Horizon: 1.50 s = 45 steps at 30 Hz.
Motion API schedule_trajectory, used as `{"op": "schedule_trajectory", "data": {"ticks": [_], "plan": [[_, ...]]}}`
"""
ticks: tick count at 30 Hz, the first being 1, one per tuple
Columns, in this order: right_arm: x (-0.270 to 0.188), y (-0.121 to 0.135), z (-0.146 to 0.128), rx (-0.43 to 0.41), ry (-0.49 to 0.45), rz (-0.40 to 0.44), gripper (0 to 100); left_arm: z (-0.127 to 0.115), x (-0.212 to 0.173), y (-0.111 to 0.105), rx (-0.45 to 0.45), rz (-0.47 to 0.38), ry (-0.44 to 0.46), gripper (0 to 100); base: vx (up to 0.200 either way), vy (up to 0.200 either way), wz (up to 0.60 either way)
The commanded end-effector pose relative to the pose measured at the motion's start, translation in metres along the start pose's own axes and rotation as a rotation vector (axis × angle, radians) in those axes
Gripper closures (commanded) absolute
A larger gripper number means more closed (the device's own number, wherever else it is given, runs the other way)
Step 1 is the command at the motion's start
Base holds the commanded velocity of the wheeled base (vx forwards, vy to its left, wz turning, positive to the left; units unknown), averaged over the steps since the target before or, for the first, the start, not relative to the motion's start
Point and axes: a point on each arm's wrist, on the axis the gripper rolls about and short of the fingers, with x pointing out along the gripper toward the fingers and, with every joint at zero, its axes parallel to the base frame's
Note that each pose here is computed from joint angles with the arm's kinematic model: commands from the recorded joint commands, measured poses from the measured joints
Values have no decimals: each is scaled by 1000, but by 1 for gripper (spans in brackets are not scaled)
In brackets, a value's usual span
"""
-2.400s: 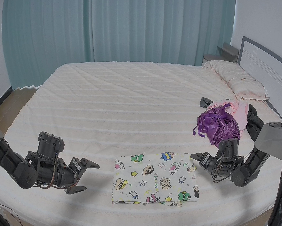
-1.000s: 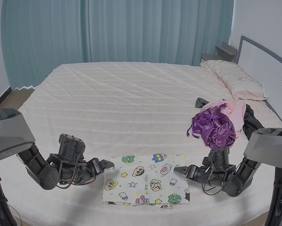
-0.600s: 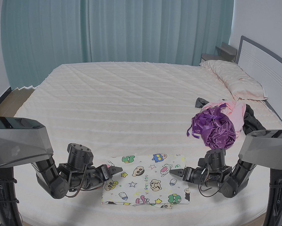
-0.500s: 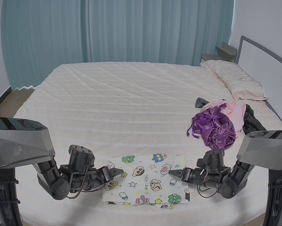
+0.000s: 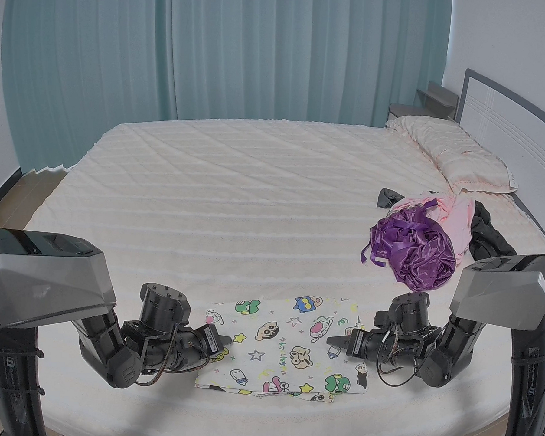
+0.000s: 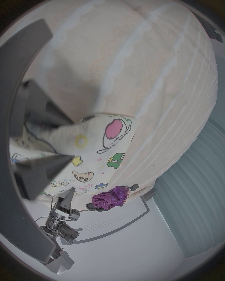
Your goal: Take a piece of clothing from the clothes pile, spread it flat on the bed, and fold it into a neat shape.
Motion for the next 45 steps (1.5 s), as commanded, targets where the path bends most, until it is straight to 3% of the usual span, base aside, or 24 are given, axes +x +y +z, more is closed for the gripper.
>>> {"op": "schedule_trajectory", "data": {"ticks": [1, 6, 11, 20, 45], "plan": [[0, -1, -1, 2, 4, 2, 100, -1, -1, -1, 0, -2, 3, 100, 0, 0, 0], [-2, 0, 2, 43, -4, 6, 100, -2, -1, -1, -11, 0, 6, 100, 0, 0, 0], [-10, 7, 6, 124, -41, 43, 100, 4, -12, -11, -92, -33, -23, 100, 0, 0, 0], [-14, 8, 5, 128, -58, 58, 100, 5, -21, -16, -126, -52, -33, 100, 0, 0, 0], [-32, 11, 3, 112, -113, 94, 100, 4, -38, -28, -132, -96, -47, 100, 0, -200, 0]]}}
